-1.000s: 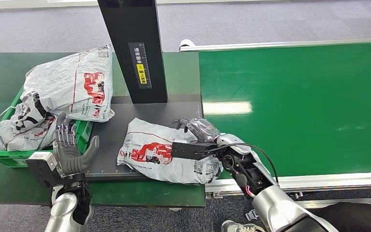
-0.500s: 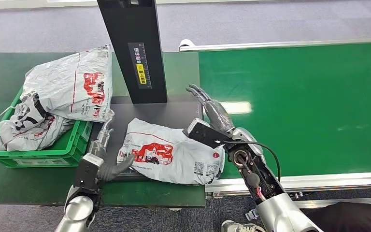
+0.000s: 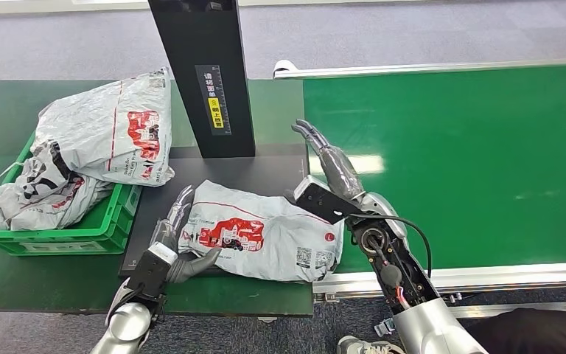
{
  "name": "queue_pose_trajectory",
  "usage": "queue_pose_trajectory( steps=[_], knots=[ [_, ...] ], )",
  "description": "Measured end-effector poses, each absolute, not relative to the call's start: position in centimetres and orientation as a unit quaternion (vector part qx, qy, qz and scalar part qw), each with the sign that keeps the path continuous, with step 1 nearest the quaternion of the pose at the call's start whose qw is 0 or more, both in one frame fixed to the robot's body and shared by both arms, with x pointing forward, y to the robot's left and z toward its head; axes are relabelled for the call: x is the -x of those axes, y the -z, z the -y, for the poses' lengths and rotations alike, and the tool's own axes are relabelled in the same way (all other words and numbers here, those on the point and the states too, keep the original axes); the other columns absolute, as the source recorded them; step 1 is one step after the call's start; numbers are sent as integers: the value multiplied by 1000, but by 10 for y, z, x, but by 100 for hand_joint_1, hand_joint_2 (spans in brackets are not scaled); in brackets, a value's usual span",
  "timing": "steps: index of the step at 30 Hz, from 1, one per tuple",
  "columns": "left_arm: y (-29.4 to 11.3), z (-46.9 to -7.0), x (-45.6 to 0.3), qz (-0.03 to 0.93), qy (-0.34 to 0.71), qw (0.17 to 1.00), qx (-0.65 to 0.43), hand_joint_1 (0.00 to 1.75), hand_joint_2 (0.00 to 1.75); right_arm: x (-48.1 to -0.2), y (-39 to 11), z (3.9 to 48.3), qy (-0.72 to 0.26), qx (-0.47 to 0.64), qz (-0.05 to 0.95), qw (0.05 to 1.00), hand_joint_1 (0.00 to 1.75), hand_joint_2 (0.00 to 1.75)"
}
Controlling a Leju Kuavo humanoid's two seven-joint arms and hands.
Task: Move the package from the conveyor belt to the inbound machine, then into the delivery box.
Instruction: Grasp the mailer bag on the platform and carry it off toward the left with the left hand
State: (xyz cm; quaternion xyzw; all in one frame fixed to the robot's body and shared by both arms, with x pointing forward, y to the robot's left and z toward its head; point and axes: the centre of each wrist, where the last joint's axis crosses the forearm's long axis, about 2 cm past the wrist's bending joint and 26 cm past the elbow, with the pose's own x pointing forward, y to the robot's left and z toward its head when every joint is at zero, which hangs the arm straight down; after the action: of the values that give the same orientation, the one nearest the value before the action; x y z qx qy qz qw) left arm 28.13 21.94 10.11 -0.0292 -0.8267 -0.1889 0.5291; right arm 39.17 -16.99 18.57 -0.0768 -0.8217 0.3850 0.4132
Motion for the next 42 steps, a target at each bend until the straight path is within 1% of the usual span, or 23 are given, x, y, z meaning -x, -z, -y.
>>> queue_pose_trajectory(
  steps=[7,14,17,24,25,26,28,29,30,32,35,39,42],
  knots=[
    [-101,-219,-281,824,208,527,16,0,175,-391,-186,170,-381,79,823,413,0,175],
    [-102,-211,-290,785,340,500,-137,0,175,-392,-186,172,-380,93,823,412,0,175],
    [-98,-207,-295,764,376,494,-178,0,175,-392,-186,172,-381,97,821,413,0,175],
    [-89,-206,-298,756,381,508,-156,0,175,-392,-186,172,-387,105,819,411,0,175],
    [-89,-206,-298,756,382,510,-153,2,175,-392,-186,172,-388,106,818,411,0,175],
    [-88,-206,-298,755,383,511,-151,29,175,-392,-186,172,-389,106,818,410,0,175],
    [-86,-207,-298,751,386,515,-146,99,175,-392,-186,172,-390,108,818,409,0,175],
    [-85,-207,-298,750,388,516,-144,131,175,-392,-186,172,-390,108,818,409,0,175],
    [-84,-207,-298,748,390,518,-142,139,175,-392,-187,172,-390,109,818,409,0,175],
    [-83,-207,-297,745,392,521,-140,137,175,-392,-186,171,-390,110,817,409,0,175],
    [-81,-207,-297,741,396,524,-141,141,175,-392,-186,171,-393,111,816,410,0,175],
    [-81,-208,-299,737,401,524,-146,140,175,-392,-184,171,-396,113,813,411,0,175],
    [-81,-208,-300,736,403,524,-147,158,175,-392,-183,170,-398,114,811,413,0,175]
  ],
)
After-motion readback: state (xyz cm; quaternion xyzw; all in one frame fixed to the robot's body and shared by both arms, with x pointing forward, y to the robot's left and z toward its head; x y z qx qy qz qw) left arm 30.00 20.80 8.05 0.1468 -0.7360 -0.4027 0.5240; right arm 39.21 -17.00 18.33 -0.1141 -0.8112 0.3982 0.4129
